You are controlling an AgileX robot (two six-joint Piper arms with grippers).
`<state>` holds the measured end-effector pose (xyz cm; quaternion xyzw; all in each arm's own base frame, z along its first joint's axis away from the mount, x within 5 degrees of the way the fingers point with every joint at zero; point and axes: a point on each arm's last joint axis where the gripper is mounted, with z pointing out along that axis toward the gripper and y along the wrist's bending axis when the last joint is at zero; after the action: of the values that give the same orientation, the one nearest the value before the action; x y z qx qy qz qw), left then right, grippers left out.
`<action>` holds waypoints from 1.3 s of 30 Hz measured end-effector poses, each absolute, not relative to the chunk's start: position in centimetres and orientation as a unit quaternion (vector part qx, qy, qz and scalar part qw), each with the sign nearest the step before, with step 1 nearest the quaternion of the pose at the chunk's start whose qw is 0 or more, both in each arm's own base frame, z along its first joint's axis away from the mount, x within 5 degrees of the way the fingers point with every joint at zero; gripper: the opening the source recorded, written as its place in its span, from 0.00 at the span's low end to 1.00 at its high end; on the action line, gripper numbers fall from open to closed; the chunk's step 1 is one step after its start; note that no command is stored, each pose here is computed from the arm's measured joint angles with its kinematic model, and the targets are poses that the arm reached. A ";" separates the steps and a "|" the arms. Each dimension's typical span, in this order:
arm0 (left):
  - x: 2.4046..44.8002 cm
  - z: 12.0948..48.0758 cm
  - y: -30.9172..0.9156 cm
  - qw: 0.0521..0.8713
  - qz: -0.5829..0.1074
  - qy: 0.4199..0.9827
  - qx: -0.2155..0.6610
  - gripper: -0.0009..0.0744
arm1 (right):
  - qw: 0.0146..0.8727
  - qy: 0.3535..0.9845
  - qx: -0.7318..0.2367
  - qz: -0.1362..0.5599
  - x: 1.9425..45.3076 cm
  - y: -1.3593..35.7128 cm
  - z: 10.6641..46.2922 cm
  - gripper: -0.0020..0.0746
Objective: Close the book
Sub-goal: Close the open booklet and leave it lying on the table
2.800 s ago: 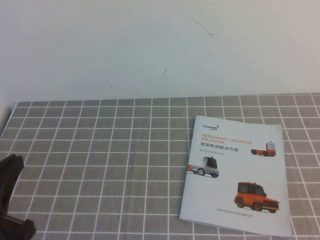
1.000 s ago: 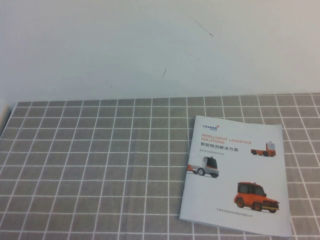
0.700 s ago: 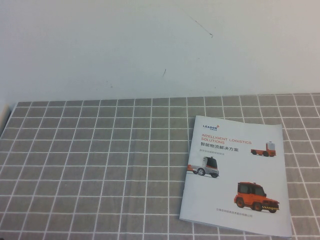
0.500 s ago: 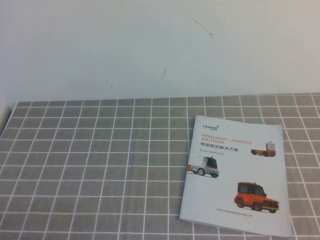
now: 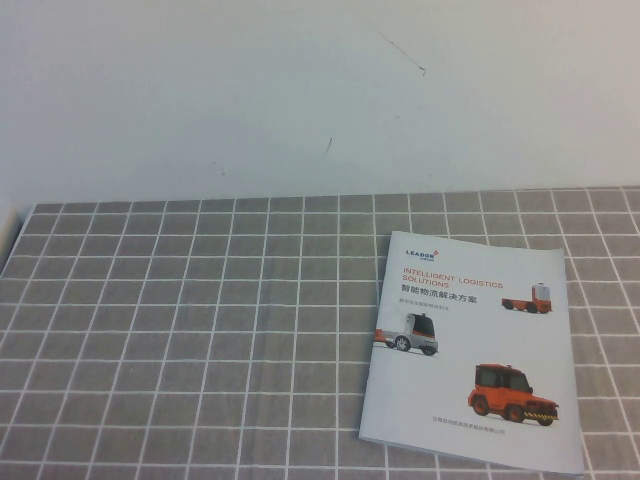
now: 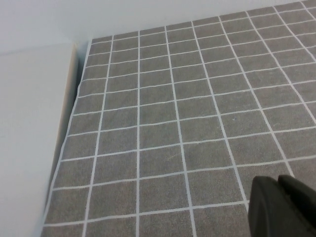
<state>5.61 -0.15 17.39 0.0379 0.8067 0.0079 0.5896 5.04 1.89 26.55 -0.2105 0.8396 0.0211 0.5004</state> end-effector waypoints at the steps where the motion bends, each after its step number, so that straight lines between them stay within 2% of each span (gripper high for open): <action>1: 5.6 17.4 -0.2 0.590 0.009 0.807 0.040 0.01 | 0.500 0.840 -0.211 0.021 5.0 1.9 26.5 0.02; 39: 5.6 17.4 -0.4 0.590 0.006 0.805 0.059 0.01 | 0.500 0.840 -0.211 0.021 5.0 1.9 26.5 0.02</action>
<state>5.60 -0.42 17.39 0.0594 0.8053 0.0055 0.5898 5.04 1.89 26.55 -0.2105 0.8396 0.0211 0.5004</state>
